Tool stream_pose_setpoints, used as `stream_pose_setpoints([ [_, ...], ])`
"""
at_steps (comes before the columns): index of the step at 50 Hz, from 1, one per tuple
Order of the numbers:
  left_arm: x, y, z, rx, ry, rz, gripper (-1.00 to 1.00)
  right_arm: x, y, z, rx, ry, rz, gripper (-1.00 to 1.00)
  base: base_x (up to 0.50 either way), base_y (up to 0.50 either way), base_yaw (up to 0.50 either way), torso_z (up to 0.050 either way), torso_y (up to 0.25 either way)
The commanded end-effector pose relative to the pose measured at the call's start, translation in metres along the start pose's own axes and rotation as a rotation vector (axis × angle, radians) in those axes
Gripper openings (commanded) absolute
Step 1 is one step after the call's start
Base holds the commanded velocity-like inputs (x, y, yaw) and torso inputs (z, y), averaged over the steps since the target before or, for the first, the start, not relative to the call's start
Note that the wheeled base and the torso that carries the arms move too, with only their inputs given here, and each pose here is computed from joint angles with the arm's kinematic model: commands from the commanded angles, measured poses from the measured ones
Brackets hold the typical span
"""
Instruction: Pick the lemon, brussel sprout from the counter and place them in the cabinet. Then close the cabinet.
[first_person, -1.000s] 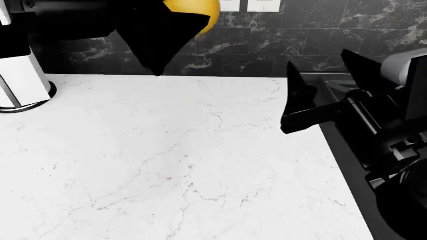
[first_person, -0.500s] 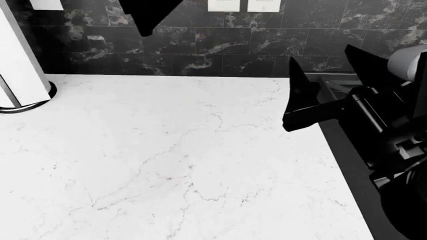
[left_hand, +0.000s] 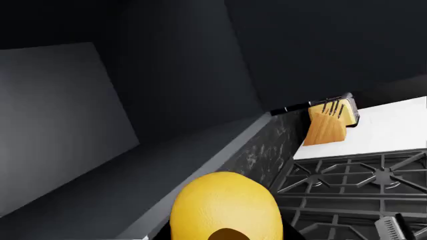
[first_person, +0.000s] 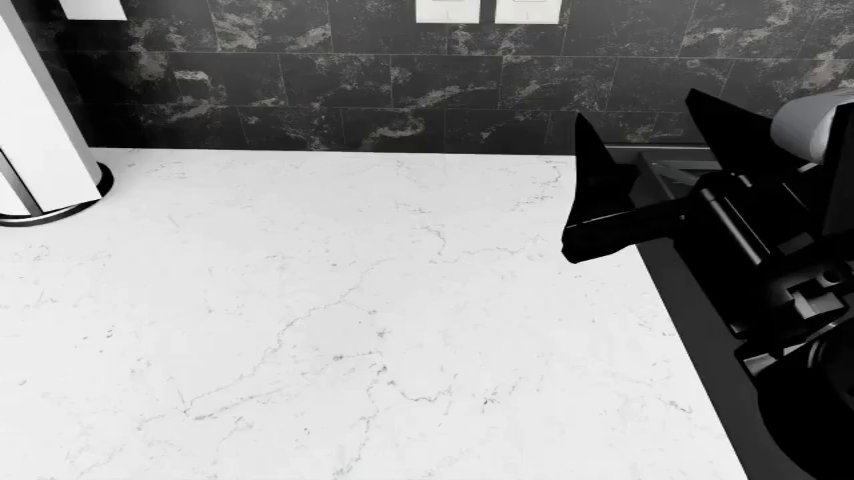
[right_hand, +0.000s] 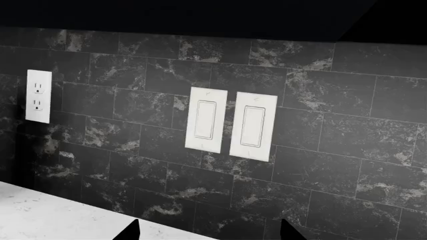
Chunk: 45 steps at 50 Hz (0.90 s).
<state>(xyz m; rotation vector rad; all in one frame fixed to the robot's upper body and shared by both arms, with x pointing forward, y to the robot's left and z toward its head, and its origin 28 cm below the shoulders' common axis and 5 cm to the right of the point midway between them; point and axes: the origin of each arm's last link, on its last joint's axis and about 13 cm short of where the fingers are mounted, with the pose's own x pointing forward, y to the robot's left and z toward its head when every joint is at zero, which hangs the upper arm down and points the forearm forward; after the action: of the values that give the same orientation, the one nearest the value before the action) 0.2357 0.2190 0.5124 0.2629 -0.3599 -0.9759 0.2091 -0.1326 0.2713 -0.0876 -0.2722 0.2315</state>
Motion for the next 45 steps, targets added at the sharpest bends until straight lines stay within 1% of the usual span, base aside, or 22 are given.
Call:
stream_pose_setpoints([
  [1, 0.012, 0.015, 0.023, 0.035, -0.061, 0.091, -1.00, 0.000, 0.001, 0.001, 0.001, -0.001, 0.002, 1.00, 0.00, 0.00, 0.00, 0.000, 0.000],
  [9, 0.025, 0.032, 0.038, 0.047, -0.098, 0.156, -1.00, 0.000, 0.001, 0.002, 0.000, -0.003, 0.003, 1.00, 0.00, 0.00, 0.00, 0.000, 0.001],
  [16, 0.036, 0.054, 0.043, 0.038, -0.109, 0.258, -1.00, 0.000, 0.002, 0.001, 0.001, -0.001, 0.005, 1.00, 0.00, 0.00, 0.00, 0.000, 0.000],
  [22, 0.043, 0.066, 0.043, 0.030, -0.105, 0.339, -1.00, 0.001, 0.002, 0.001, 0.002, -0.001, 0.007, 1.00, 0.00, 0.00, 0.00, 0.000, 0.000],
  [31, 0.051, 0.071, 0.034, 0.003, -0.044, 0.408, -1.00, 0.002, 0.003, 0.000, 0.002, 0.001, 0.009, 1.00, 0.00, 0.00, 0.00, 0.000, 0.000],
  [35, 0.055, 0.071, 0.027, -0.013, 0.010, 0.421, -1.00, 0.002, 0.003, -0.001, 0.002, 0.002, 0.010, 1.00, 0.00, 0.00, 0.00, 0.000, 0.000],
  [42, 0.057, 0.069, 0.017, -0.049, 0.135, 0.415, -1.00, 0.003, 0.002, -0.002, 0.003, 0.004, 0.010, 1.00, 0.00, 0.00, 0.00, 0.000, 0.000],
  [45, 0.057, 0.069, 0.014, -0.059, 0.163, 0.417, -1.00, 0.003, 0.002, -0.002, 0.003, 0.004, 0.010, 1.00, 0.00, 0.00, 0.00, 0.000, 0.000],
])
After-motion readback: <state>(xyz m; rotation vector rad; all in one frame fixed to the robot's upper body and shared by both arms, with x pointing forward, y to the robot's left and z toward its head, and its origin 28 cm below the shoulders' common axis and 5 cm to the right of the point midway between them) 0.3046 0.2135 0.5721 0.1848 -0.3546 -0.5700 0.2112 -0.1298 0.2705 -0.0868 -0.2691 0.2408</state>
